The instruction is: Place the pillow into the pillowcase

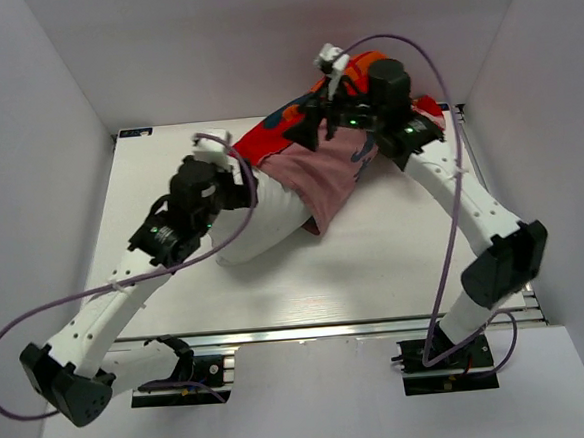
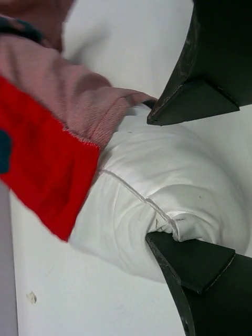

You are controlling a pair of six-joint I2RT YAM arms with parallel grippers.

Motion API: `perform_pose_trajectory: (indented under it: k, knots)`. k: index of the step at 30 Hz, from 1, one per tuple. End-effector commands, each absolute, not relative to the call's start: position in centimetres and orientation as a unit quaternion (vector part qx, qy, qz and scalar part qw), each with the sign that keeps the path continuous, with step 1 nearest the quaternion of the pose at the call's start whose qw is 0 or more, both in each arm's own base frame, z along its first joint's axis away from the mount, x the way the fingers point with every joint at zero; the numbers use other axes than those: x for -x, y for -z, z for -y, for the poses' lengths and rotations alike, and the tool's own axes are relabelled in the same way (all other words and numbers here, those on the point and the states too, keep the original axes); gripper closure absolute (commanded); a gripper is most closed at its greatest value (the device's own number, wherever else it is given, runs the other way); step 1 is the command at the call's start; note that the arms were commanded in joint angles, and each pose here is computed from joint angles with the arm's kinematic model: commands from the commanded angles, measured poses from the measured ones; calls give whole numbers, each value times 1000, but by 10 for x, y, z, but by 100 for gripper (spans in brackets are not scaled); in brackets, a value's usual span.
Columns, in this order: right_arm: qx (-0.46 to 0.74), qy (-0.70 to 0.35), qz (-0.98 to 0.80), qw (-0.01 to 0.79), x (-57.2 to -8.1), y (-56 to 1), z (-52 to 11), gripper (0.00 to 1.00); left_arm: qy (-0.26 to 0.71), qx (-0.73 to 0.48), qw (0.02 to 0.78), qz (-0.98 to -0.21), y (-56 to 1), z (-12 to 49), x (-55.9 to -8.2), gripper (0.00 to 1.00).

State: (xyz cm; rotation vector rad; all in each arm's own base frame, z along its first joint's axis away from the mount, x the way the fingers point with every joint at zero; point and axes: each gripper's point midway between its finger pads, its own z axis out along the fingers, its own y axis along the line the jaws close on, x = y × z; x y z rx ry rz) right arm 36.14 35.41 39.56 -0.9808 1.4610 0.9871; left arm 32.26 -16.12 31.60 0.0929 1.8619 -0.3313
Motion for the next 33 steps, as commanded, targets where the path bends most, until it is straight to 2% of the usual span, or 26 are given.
perform_pose_trajectory:
  k: [1, 5, 10, 14, 15, 17, 18, 20, 21, 22, 23, 25, 26, 27, 28, 30, 32, 33]
  knots:
    - [411, -375, -610, 564, -373, -378, -322, 15, 82, -115, 583, -800, -313, 178, -317, 10]
    - [403, -342, -635, 563, -358, -350, -282, 15, 13, -177, 556, -812, -279, 195, -301, 7]
    - [396, -335, -667, 535, -335, -309, -262, 15, -95, -200, 511, -830, -215, 174, -301, 2]
    - [397, -337, -674, 523, -326, -297, -259, 15, -151, -210, 469, -845, -169, 167, -319, 2]
    - [399, -334, -675, 523, -325, -296, -258, 15, -158, -207, 462, -848, -163, 166, -323, 6]
    - [403, -327, -675, 525, -324, -295, -255, 15, -159, -160, 447, -866, -153, 152, -342, 18]
    - [403, -322, -676, 527, -325, -295, -253, 15, -147, -130, 444, -875, -152, 146, -350, 40]
    - [400, -319, -678, 529, -324, -293, -248, 15, -85, -39, 446, -890, -163, 128, -375, 70]
    - [399, -318, -678, 529, -324, -293, -247, 15, -63, -10, 455, -888, -172, 121, -382, 93]
    - [398, -317, -677, 531, -323, -294, -245, 15, -36, 8, 468, -883, -183, 120, -392, 99]
    - [398, -316, -680, 529, -322, -290, -244, 15, -26, 56, 487, -871, -204, 103, -407, 100]
    - [395, -316, -681, 530, -323, -288, -243, 15, -32, 105, 480, -870, -211, 72, -423, 99]
    - [393, -317, -682, 529, -323, -287, -242, 15, -28, 130, 494, -859, -232, 64, -435, 90]
    - [392, -316, -682, 530, -323, -287, -242, 15, -40, 140, 478, -866, -225, 54, -440, 73]
    - [391, -315, -683, 530, -325, -286, -242, 15, -49, 156, 477, -864, -228, 39, -445, 42]
    - [392, -311, -684, 531, -327, -285, -242, 15, -61, 165, 491, -853, -245, 31, -451, 29]
    - [392, -307, -695, 519, -329, -276, -241, 15, -65, 162, 506, -844, -261, 27, -448, 21]
    - [385, -304, -703, 515, -332, -272, -240, 15, -64, 157, 516, -840, -270, 26, -447, 20]
